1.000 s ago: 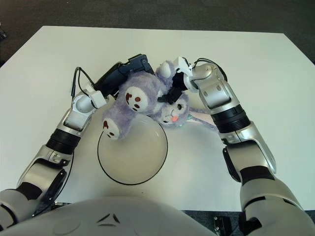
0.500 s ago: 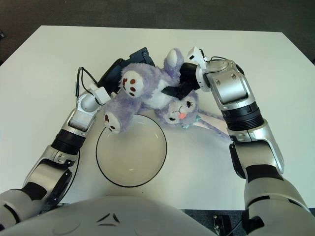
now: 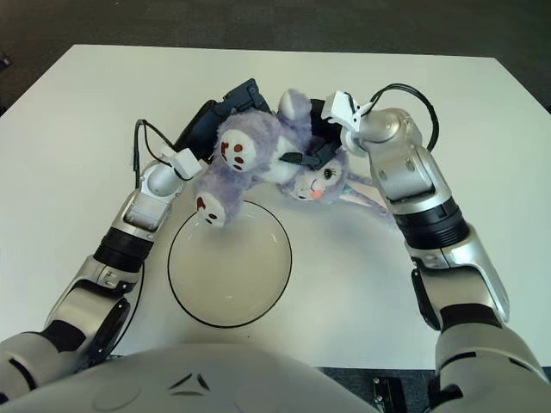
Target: Put the doll into the plate.
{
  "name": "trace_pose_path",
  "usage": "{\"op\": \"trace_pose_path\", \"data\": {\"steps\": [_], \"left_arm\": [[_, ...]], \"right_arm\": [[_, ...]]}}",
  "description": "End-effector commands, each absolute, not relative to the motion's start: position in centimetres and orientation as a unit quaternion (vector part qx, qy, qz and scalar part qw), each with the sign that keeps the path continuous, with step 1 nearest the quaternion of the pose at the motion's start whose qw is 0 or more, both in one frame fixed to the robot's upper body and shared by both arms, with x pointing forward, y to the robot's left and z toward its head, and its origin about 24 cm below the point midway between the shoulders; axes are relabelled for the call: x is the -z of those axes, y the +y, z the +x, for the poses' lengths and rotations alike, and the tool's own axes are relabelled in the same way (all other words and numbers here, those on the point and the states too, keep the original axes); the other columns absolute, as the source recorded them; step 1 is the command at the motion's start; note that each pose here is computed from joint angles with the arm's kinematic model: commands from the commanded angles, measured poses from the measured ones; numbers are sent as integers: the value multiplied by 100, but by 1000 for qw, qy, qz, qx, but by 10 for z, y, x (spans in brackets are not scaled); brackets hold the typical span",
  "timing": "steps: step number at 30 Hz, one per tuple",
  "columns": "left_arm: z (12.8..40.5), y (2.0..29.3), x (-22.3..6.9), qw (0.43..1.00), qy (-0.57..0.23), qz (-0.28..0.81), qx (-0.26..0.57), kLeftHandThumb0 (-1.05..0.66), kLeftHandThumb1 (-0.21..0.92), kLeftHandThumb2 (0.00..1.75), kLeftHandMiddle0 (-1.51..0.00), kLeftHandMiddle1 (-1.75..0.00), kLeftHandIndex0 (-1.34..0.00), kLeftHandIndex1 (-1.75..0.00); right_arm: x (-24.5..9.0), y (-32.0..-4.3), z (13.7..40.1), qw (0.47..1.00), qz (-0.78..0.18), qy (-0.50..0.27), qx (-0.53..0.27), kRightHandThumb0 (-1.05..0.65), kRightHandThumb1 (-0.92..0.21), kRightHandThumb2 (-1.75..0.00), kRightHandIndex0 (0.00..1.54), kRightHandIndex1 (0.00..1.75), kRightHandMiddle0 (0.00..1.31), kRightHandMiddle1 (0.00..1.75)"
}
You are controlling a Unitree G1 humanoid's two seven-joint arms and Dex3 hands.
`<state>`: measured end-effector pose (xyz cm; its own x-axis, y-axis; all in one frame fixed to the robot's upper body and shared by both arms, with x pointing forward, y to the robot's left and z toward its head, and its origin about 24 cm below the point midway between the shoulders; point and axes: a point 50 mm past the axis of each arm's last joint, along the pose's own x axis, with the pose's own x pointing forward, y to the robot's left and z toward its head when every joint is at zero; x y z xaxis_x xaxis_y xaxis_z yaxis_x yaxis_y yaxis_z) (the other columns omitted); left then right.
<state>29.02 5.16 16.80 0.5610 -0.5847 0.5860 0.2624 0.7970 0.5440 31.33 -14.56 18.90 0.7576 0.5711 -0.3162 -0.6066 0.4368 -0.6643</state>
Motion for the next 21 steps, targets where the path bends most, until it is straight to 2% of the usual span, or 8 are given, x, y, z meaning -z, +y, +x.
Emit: {"op": "trace_pose_path", "data": {"steps": [1, 4, 11, 13, 14, 16, 21], "left_arm": [[295, 58, -168, 867, -397, 203, 222, 0, -5, 169, -93, -163, -65, -175], [296, 60, -168, 870, -397, 200, 211, 0, -5, 170, -93, -164, -65, -175], [301, 63, -170, 877, -391, 203, 191, 0, -8, 174, -94, -167, -67, -175], [302, 63, -171, 878, -391, 204, 185, 0, -7, 174, -93, -168, -67, -175], [303, 64, -171, 879, -391, 206, 181, 0, -7, 174, -92, -170, -67, -175], [304, 64, -172, 879, -391, 207, 177, 0, -7, 174, -92, -170, -67, -175], [311, 67, -174, 882, -388, 213, 161, 0, -8, 175, -93, -169, -68, -175]], "right_arm": [[-195, -160, 311, 848, -437, -22, -297, 38, -60, -79, 54, 153, 1, 157], [-196, -162, 311, 847, -447, -51, -284, 39, -60, -79, 54, 152, 0, 155], [-199, -169, 308, 839, -472, -103, -251, 38, -70, -60, 54, 146, 1, 149], [-200, -170, 307, 836, -482, -116, -235, 15, -50, -76, 45, 139, 1, 146], [-200, -171, 307, 835, -486, -122, -225, -1, -35, -92, 40, 135, 1, 145], [-201, -172, 306, 835, -490, -127, -216, -17, -19, -109, 34, 128, 0, 142], [-202, -175, 305, 829, -511, -142, -178, -28, -10, -118, 30, 114, 0, 134]]}}
